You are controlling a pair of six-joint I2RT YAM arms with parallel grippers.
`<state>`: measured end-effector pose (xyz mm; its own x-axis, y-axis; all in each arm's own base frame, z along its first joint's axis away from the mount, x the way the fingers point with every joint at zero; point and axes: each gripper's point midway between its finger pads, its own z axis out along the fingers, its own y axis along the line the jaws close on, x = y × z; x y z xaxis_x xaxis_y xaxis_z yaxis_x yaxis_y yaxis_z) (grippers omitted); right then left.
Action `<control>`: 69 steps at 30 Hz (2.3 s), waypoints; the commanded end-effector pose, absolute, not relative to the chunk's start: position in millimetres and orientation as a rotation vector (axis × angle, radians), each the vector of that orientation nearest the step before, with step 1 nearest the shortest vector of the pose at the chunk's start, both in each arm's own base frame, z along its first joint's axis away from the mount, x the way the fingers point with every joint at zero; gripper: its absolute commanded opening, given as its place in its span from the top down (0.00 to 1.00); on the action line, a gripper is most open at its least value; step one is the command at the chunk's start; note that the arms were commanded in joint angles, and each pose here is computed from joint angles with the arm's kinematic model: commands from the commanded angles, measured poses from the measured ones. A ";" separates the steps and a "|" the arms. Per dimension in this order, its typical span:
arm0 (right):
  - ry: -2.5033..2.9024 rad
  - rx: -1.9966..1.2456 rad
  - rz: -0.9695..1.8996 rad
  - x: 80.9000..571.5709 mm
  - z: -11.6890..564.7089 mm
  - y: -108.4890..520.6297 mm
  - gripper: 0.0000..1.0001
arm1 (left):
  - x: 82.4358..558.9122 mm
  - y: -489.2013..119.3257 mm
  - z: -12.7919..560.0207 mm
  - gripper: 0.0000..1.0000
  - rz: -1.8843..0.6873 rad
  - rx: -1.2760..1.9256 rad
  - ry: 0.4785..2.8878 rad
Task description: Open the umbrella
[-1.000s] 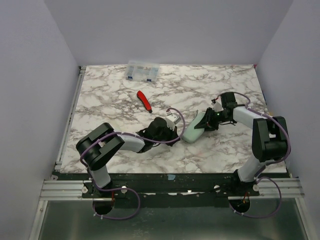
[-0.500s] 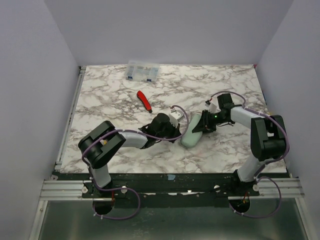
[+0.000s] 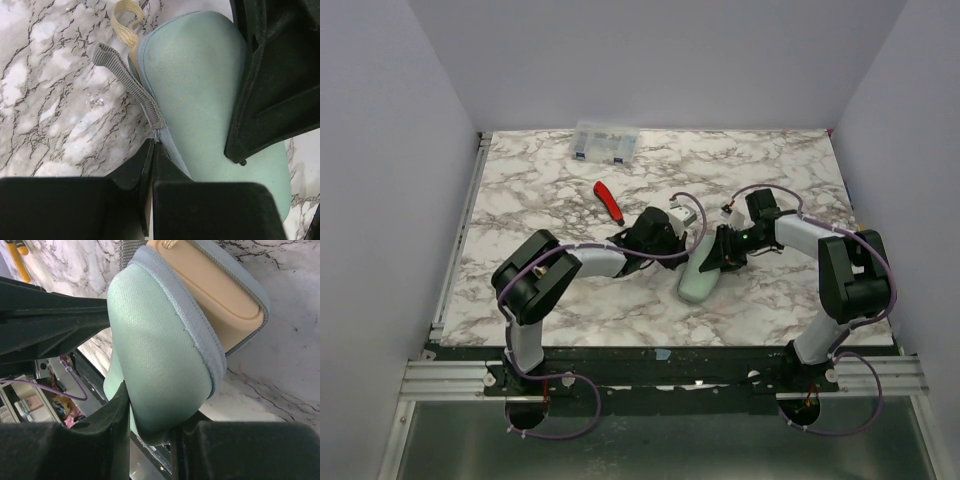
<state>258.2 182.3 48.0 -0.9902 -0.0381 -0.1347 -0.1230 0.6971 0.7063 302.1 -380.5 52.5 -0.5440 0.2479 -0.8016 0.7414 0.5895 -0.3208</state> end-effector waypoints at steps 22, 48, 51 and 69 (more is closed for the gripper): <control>2.652 -0.303 1.298 245.0 108.7 198.7 0.33 | 299.9 -268.8 166.3 0.02 -0.673 0.868 1.842; 2.493 -0.407 1.492 254.6 136.7 284.4 0.22 | 266.5 -293.6 132.2 0.02 -0.961 0.573 2.120; 2.495 -0.393 1.495 255.0 134.1 286.5 0.21 | 262.7 -304.5 132.0 0.02 -0.975 0.589 2.124; 2.622 -0.419 1.222 226.4 97.2 242.5 0.19 | 259.5 -297.5 78.5 0.18 -0.844 0.539 2.323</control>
<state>236.3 264.1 111.3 -0.9444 -0.1340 -0.3003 -0.3237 0.5394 0.7773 263.2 -307.4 79.1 -0.7403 0.1634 -0.6521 0.5560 0.6940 -0.4573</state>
